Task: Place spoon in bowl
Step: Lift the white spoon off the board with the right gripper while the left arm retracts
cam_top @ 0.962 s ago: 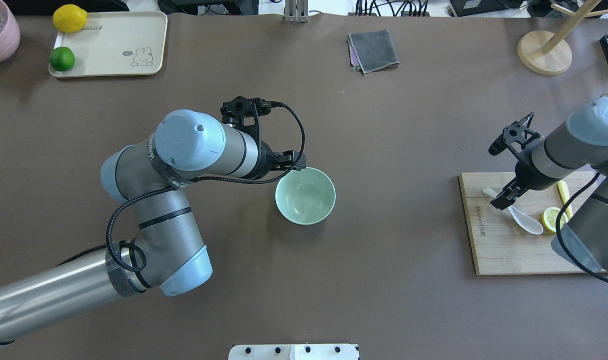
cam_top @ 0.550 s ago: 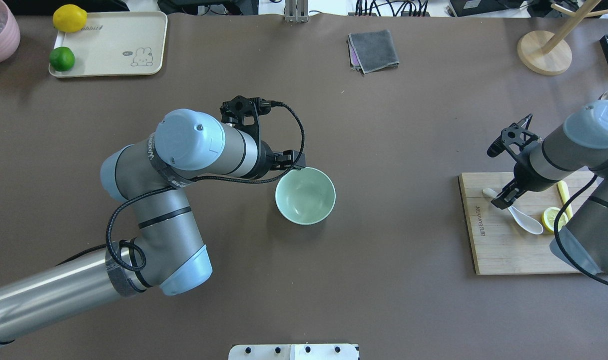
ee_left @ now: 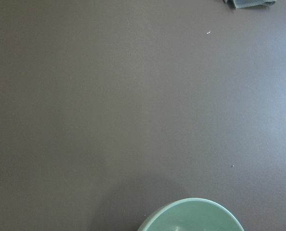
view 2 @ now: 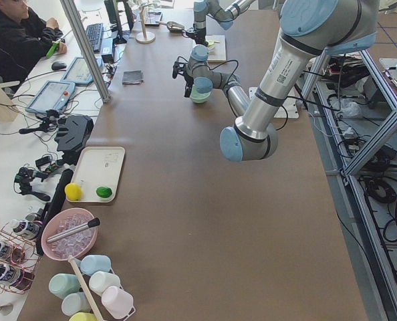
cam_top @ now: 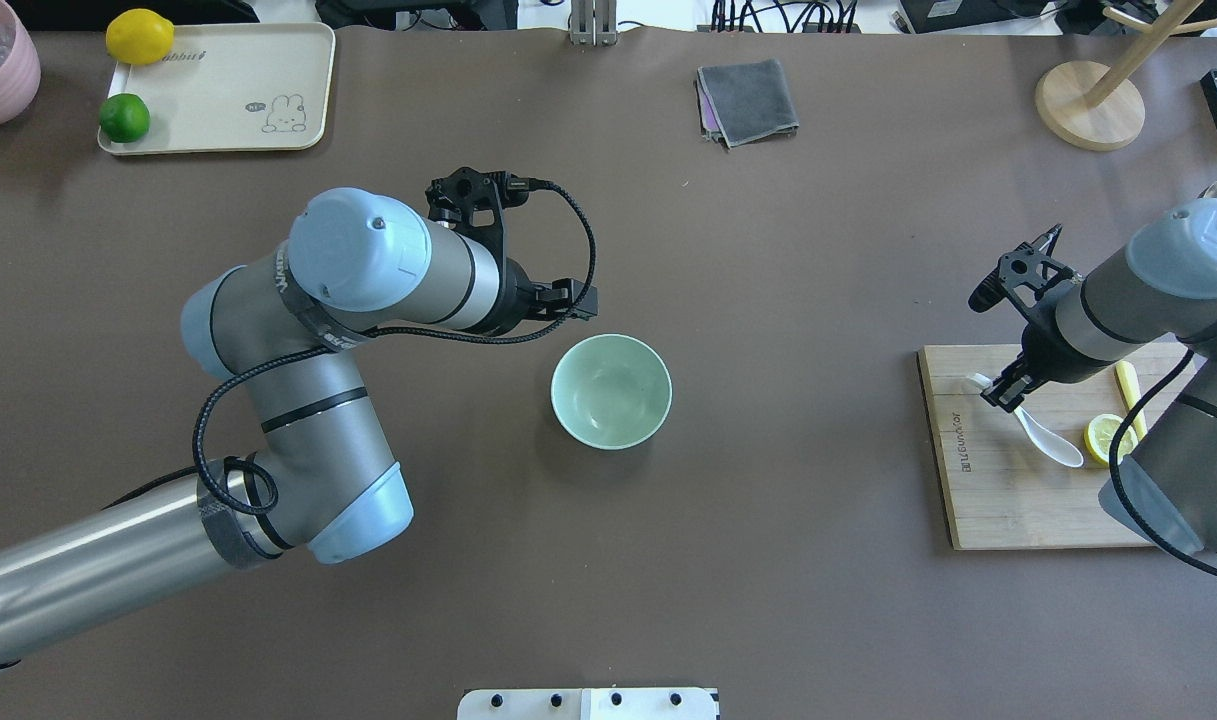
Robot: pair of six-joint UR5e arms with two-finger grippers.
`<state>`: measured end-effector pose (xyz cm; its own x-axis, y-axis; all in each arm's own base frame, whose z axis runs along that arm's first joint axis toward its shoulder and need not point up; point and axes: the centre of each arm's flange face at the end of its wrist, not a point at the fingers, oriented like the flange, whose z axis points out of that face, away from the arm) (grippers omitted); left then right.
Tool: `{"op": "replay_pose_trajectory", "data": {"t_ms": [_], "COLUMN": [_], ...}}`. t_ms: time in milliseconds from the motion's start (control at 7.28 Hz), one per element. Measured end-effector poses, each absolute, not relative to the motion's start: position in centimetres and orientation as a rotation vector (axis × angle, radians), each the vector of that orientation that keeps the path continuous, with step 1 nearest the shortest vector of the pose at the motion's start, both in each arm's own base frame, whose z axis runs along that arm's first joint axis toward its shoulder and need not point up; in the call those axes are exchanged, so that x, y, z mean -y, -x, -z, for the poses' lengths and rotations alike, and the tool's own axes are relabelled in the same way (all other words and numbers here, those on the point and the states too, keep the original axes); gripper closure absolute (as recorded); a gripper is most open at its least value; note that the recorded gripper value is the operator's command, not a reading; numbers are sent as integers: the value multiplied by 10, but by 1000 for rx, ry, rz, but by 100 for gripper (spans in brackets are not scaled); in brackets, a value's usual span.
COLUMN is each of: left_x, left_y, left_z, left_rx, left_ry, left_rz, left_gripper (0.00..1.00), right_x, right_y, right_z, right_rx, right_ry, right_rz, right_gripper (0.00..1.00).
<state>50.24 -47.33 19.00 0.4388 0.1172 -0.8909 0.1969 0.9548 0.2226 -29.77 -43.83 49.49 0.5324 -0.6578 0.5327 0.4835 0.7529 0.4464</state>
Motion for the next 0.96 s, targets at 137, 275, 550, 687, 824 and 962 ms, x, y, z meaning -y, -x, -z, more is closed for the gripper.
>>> {"op": "replay_pose_trajectory", "data": {"t_ms": [137, 275, 550, 687, 824, 962], "left_x": [494, 519, 561, 580, 594, 598], "left_y": [-477, -447, -368, -323, -288, -264], "left_z": [-204, -230, -299, -335, -367, -395], "left_rx": [-1094, -1041, -953, -919, -876, -836], "left_ry": [-350, -392, -474, -519, -543, -540], "left_rz": [8, -14, 29, 60, 77, 85], "left_gripper": [2, 2, 2, 2, 2, 2], "right_x": [440, 444, 461, 477, 494, 507], "right_y": [292, 287, 279, 278, 283, 288], "right_z": [-484, -473, -443, -417, -385, -354], "right_rx": [760, 776, 806, 824, 836, 847], "right_ry": [-263, -272, -306, -313, -313, -310], "right_rz": [685, 676, 642, 598, 551, 503], "right_gripper": [100, 100, 100, 100, 100, 100]}}
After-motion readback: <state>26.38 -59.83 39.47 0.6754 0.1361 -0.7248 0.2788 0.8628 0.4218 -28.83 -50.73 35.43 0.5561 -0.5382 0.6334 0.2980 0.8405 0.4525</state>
